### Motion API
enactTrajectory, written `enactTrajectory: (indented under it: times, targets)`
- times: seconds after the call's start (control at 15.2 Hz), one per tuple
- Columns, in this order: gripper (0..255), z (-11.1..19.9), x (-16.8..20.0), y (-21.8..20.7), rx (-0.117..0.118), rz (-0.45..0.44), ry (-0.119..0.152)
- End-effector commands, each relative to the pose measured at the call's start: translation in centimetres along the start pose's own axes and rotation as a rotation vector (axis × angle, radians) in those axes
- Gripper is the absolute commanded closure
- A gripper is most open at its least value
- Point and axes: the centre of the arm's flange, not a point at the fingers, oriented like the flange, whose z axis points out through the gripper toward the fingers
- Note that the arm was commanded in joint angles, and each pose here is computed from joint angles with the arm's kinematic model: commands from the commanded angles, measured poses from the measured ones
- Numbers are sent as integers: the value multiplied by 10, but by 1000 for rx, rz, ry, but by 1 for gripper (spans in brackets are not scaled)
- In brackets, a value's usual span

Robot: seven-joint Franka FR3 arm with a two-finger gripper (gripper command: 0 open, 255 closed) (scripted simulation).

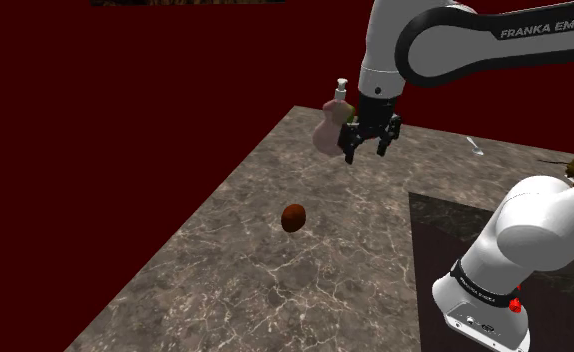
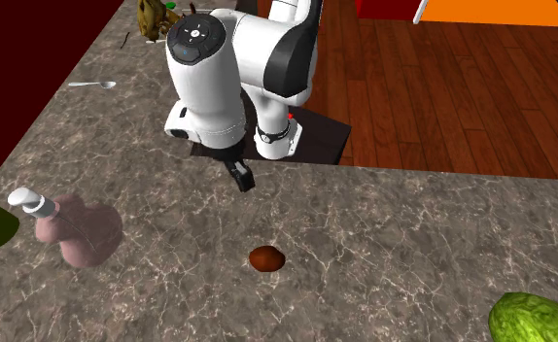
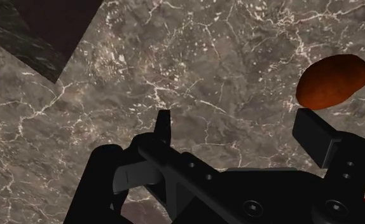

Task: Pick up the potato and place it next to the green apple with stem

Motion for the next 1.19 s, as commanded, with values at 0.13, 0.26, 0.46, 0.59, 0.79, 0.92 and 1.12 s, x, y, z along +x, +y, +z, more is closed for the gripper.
enactTrajectory:
  times: [0.13,0.26,0.46,0.59,0.79,0.92,1.12]
  targets:
    - [0,31,0,-49,-24,135,0]
    - [0,46,3,-72,-36,199,-1]
    - [0,69,10,-107,-55,296,-1]
    - [0,85,17,-129,-67,360,-2]
    - [0,109,29,-161,-86,457,-2]
    - [0,125,39,-181,-98,521,-2]
    - [0,143,43,-188,-103,548,-3]
